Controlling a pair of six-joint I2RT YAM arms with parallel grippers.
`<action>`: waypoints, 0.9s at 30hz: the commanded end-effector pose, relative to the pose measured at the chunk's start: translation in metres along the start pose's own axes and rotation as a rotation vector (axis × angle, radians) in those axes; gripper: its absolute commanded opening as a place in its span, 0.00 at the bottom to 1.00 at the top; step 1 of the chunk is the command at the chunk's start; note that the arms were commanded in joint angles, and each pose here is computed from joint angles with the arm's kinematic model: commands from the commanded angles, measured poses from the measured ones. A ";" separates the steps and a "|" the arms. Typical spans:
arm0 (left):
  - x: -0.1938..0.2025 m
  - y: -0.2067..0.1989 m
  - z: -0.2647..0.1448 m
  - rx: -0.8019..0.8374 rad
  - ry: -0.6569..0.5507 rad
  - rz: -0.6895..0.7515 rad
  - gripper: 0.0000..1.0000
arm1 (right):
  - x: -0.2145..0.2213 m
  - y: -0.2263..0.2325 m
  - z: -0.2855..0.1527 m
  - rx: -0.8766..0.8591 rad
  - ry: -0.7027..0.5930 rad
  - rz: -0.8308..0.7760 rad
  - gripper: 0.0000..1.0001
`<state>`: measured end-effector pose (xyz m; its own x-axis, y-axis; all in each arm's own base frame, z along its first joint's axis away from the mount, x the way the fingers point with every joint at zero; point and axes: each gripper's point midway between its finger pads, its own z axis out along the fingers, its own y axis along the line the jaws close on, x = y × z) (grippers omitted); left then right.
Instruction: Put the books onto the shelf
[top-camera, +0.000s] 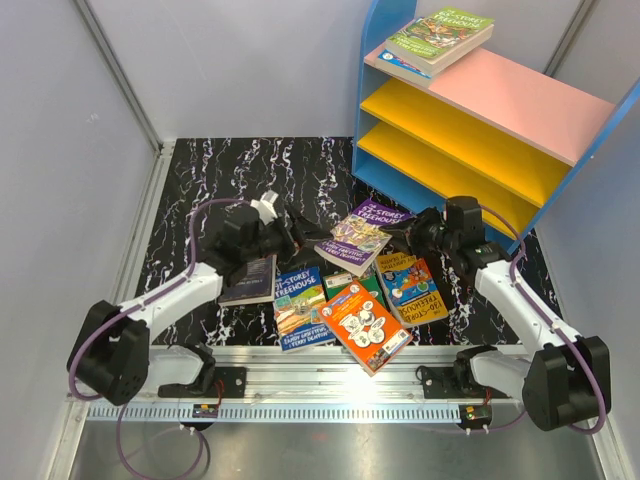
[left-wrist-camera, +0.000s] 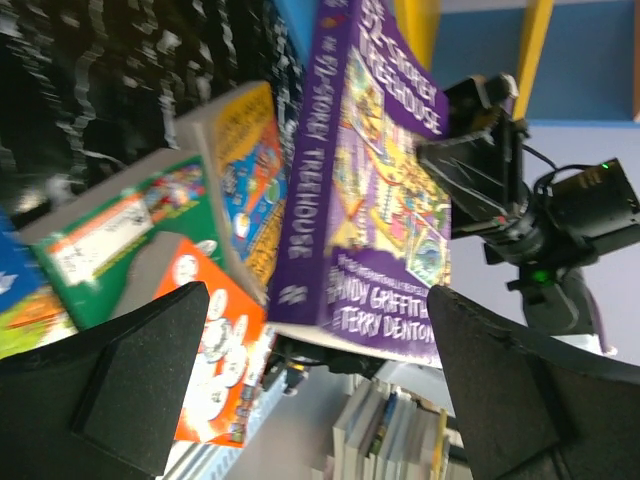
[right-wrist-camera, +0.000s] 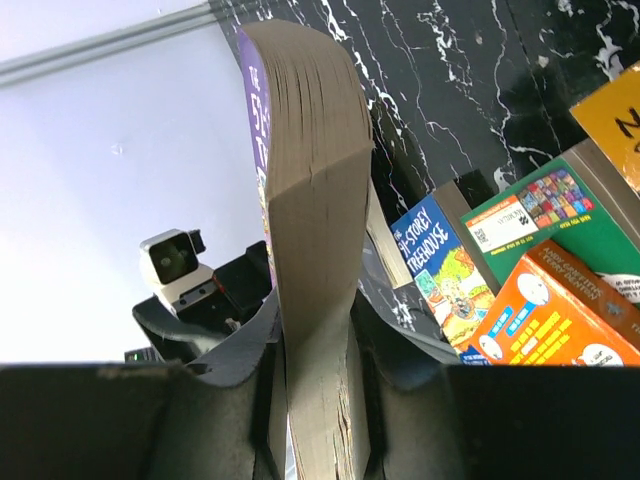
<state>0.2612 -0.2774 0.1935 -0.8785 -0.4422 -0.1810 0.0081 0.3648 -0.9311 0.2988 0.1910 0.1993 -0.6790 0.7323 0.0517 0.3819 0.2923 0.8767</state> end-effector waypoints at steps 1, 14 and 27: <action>-0.001 -0.058 0.017 0.157 -0.002 0.039 0.99 | 0.004 0.042 -0.019 -0.167 -0.017 0.009 0.00; 0.016 -0.068 0.044 0.137 0.019 0.026 0.29 | 0.011 0.054 -0.042 -0.259 -0.037 0.070 0.00; -0.013 -0.129 0.070 0.241 0.016 0.114 0.00 | 0.014 0.107 -0.101 -0.208 -0.143 -0.180 1.00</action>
<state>0.2816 -0.3710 0.2511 -0.9204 -0.3441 -0.1858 0.0967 0.2601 -0.9607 0.2819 0.1679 0.2695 -0.5780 0.8160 -0.0025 0.3132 0.2246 0.9228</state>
